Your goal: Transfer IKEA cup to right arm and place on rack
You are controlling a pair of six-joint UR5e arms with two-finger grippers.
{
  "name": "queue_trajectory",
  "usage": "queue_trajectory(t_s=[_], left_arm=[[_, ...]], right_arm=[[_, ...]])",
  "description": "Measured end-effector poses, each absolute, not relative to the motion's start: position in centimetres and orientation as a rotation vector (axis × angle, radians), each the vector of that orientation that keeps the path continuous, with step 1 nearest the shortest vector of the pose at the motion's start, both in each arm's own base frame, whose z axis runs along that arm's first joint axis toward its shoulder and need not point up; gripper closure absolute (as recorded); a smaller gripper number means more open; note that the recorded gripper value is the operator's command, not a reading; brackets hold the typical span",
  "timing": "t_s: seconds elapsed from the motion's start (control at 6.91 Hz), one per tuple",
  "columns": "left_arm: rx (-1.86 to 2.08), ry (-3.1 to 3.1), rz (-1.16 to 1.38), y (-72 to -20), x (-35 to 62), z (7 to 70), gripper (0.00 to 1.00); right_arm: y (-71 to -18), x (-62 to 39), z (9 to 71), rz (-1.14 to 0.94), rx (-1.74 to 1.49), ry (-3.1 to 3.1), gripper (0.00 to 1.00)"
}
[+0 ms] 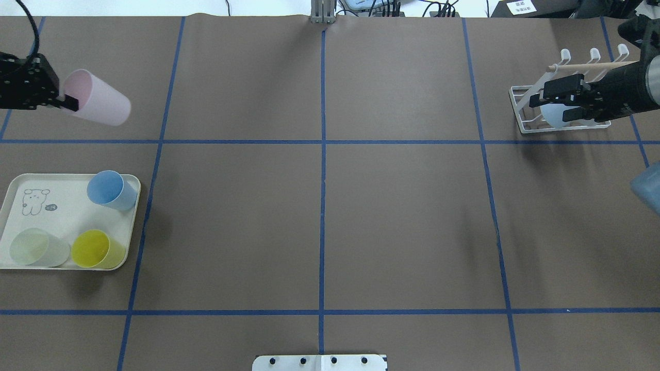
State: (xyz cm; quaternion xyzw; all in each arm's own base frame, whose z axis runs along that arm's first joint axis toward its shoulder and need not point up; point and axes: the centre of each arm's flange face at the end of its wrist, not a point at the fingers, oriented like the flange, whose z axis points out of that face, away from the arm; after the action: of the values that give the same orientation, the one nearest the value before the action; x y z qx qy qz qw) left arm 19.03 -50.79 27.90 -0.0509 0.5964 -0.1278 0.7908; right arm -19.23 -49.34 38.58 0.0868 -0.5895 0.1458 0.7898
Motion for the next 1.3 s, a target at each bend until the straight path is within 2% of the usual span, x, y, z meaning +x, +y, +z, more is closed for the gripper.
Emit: queue_trajectory(t_s=[0.29,0.58,0.87,1.3], left_arm=[[-0.114,1.344,-0.313,-47.9,28.7,19.9,1.0],[-0.091,1.566,-0.376,-43.2,35.1,16.0,1.0],[-0.164,1.875,-0.41,-40.6,36.6,15.3,1.0],[-0.388,2.251,-0.449,-37.5,38.7,18.1,1.0]], right_arm=[[-48.4,-23.1,33.7,0.367,0.101,-1.426,0.0],[-45.9,-26.5,29.8,0.456,0.023,-1.624,0.0],[-42.3,-28.7,28.1,0.473,-0.057,-1.866,0.0],[-39.0,-28.3,25.8,0.306,-0.068,-2.121,0.0]])
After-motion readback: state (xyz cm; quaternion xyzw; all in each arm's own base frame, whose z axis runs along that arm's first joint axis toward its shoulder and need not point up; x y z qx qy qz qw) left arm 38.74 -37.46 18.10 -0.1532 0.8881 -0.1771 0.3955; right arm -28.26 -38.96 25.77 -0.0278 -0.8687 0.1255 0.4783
